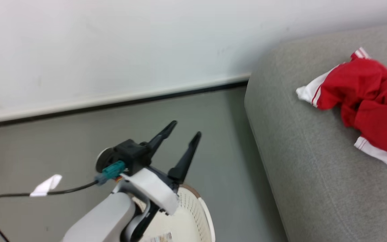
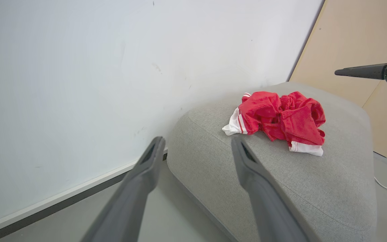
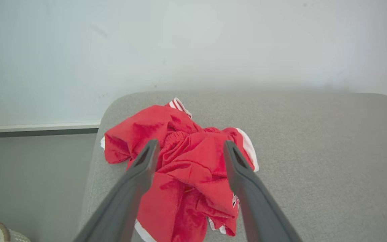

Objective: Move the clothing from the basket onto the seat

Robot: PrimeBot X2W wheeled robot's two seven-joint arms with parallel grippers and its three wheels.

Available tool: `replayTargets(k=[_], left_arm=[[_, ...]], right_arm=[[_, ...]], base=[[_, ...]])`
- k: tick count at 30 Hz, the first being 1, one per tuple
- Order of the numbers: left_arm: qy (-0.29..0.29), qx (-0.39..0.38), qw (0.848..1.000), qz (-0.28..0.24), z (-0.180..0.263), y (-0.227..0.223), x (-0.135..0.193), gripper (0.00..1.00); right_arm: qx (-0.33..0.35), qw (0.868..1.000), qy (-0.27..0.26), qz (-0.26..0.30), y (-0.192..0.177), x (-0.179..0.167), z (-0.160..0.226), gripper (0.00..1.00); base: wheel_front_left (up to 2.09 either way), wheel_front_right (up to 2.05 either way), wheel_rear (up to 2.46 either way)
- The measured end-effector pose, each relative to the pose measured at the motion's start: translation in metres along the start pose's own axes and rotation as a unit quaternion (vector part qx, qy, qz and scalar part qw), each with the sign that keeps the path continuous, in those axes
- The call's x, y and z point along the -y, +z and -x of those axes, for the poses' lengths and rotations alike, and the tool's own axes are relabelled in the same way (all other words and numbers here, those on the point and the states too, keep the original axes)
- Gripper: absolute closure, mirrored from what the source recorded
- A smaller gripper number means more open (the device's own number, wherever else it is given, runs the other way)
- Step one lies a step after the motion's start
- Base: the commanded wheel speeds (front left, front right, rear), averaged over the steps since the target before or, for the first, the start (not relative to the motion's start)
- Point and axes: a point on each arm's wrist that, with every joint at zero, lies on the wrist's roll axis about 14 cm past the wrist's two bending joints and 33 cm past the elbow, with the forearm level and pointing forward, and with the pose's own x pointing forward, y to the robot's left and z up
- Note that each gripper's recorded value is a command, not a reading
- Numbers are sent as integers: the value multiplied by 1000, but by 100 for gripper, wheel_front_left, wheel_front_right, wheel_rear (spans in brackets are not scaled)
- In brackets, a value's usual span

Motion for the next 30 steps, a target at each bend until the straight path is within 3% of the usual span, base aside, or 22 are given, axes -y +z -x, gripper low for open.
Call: replayTargets(k=[5,11,18,24,30], left_arm=[[51,35,998,-17,24,36,-15,0],[146,72,986,-31,68,71,-52,0],[292,85,951,-53,141,83,-106,0],[363,75,928,-45,191,68,-120,0],[402,78,911,-41,222,58,-123,0]], right_arm=[[125,991,37,8,54,-22,35,0],[264,959,102,-6,93,-70,70,0],[309,938,153,-35,70,-123,73,0],[292,934,193,-64,24,-179,73,0],[272,937,194,-105,-16,-208,77,0]], base=[[0,0,0],[0,0,0],[0,0,0],[0,0,0],[0,0,0]])
